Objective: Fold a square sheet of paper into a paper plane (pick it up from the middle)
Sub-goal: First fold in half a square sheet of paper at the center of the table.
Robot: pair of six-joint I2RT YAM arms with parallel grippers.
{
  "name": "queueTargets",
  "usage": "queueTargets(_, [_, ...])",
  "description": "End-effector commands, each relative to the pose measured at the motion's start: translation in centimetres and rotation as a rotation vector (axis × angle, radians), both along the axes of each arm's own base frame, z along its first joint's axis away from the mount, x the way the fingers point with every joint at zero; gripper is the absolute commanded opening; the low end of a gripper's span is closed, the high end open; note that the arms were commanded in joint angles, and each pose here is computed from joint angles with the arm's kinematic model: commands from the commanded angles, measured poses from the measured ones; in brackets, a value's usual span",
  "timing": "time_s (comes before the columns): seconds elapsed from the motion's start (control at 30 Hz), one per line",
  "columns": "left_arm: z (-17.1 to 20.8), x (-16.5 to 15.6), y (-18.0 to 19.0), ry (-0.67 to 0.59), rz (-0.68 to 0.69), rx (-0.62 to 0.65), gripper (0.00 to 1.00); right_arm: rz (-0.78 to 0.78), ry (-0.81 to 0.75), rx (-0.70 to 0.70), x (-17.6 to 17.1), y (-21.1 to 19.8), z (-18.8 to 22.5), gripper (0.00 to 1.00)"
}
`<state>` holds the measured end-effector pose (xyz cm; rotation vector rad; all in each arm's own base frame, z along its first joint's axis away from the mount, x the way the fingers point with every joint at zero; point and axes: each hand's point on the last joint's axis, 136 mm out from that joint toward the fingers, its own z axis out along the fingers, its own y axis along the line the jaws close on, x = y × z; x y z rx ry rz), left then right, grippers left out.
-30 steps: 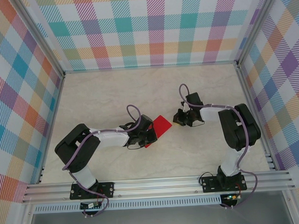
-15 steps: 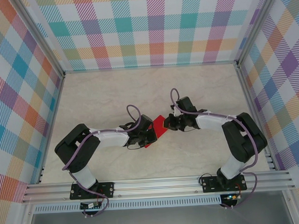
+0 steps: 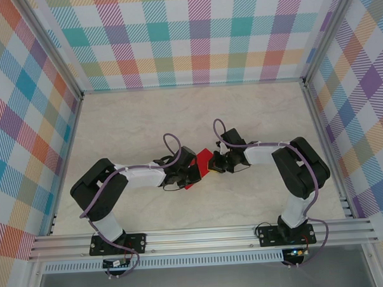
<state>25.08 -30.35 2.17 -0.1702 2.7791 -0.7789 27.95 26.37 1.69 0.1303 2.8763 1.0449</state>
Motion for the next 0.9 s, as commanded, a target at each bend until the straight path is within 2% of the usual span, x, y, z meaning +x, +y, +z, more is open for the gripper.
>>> queueTargets(0.0, [1.6, -0.1, -0.9, -0.026, -0.044, -0.03, 0.07, -0.006, 0.023, -0.059, -0.2, -0.7, -0.9, 0.05])
queueTargets(0.5, [-0.1, 1.1, -1.6, -0.044, -0.034, -0.026, 0.06, -0.009, 0.066, -0.088, -0.8, -1.1, -2.3, 0.04])
queueTargets(0.87, [-2.6, -2.9, 1.8, 0.066, -0.04, 0.033, 0.06, -0.053, 0.119, -0.23, -0.8, -3.1, -4.0, 0.04])
